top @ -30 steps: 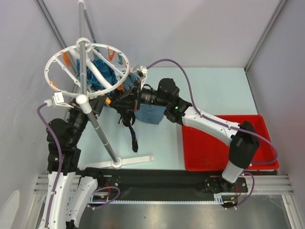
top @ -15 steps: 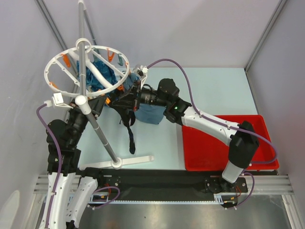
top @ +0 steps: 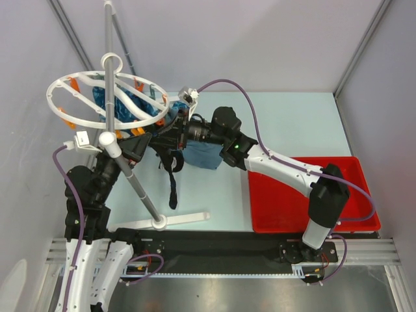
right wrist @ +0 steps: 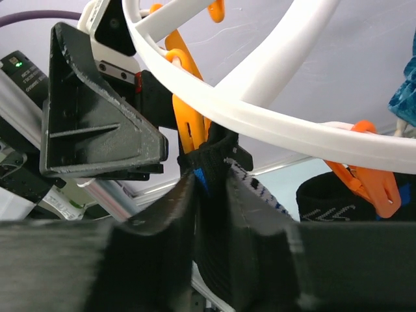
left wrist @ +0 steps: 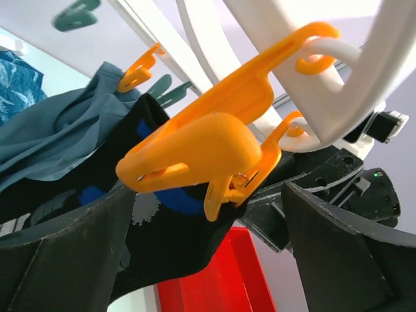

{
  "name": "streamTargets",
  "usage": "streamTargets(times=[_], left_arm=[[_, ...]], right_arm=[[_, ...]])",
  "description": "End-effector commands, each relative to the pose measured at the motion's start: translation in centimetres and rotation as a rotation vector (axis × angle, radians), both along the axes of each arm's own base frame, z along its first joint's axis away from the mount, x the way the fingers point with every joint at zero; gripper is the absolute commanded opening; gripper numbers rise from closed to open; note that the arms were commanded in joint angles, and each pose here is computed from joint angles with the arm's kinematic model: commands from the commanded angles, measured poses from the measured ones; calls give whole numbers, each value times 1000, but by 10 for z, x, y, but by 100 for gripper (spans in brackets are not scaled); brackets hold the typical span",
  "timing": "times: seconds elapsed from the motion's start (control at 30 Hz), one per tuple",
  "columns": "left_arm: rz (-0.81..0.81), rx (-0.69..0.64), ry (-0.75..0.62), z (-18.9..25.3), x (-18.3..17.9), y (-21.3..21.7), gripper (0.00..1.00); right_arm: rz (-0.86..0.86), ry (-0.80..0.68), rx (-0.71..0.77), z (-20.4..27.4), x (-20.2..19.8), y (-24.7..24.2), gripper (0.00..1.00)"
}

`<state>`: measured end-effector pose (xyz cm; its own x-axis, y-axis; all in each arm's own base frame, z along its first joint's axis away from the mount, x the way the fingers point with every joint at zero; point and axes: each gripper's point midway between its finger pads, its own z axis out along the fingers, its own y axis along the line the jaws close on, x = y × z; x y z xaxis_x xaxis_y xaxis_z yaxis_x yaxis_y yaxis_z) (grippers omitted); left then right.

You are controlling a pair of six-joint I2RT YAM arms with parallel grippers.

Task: Clip the socks to the hanger
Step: Clamp the sock onto the hanger.

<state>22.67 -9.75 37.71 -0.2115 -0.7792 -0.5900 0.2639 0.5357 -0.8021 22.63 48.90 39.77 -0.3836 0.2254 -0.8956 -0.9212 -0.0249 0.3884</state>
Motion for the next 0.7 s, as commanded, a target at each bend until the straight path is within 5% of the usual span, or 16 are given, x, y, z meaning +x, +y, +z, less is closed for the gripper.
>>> streamTargets(times=[0.0,0.27,0.67], left_arm=[[8,60,4,-7,-5,2,100],[51,212,67,-48,-13,14,99],[268,281,82,-66,-26,56,100]], right_arm=[[-23,-45,50,27,1,-2,32],[-48,-11,-93,-2,13,-5,59],[-105,15,-181,-22,19,-24,64]])
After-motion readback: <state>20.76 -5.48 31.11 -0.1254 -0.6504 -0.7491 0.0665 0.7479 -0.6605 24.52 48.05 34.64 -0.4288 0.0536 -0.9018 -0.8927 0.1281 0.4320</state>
